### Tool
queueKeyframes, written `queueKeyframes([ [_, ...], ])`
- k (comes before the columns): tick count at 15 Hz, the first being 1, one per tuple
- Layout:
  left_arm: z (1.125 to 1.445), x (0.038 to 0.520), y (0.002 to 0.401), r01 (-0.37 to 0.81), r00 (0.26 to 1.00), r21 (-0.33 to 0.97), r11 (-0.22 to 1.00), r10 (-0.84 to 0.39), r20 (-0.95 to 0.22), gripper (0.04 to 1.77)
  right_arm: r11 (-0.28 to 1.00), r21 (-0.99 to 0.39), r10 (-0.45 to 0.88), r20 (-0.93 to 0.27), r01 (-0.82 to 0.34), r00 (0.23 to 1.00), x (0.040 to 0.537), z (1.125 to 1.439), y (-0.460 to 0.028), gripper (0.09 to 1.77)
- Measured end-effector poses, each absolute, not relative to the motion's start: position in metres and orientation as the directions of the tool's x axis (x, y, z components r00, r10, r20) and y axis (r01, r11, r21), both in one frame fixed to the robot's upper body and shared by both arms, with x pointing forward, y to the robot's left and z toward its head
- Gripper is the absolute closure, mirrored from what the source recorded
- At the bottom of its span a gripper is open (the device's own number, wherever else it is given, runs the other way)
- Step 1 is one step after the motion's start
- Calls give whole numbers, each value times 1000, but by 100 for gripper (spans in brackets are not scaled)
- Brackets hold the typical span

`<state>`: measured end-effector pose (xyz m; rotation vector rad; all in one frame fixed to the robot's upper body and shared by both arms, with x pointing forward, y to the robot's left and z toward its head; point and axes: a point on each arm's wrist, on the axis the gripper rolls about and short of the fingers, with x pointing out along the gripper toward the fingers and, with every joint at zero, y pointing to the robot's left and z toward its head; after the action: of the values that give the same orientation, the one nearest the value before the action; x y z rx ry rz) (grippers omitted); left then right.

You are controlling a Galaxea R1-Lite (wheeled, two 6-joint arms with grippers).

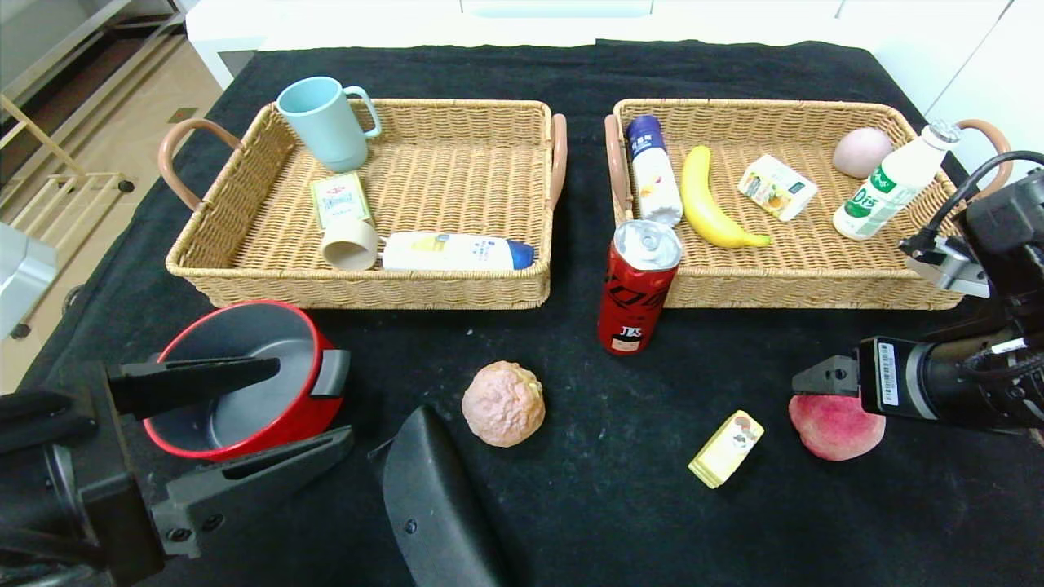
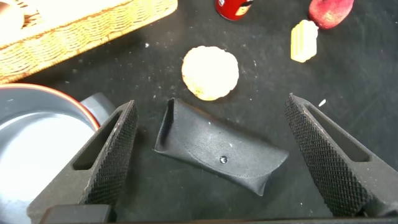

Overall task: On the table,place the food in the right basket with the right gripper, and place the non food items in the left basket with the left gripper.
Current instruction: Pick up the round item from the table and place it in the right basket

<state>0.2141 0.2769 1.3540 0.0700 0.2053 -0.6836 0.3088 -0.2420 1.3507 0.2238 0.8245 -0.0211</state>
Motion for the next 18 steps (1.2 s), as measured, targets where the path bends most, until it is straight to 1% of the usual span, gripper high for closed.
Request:
queueKeyframes([
  [10, 1356, 213, 278, 624, 765, 3, 781, -611, -203, 9, 975, 165, 35, -772, 147, 634, 325, 1333, -239, 15],
  [18, 1356, 212, 279, 624, 766, 4, 781, -611, -199, 9, 971, 188, 60, -789, 148, 611, 328, 1328, -237, 15],
])
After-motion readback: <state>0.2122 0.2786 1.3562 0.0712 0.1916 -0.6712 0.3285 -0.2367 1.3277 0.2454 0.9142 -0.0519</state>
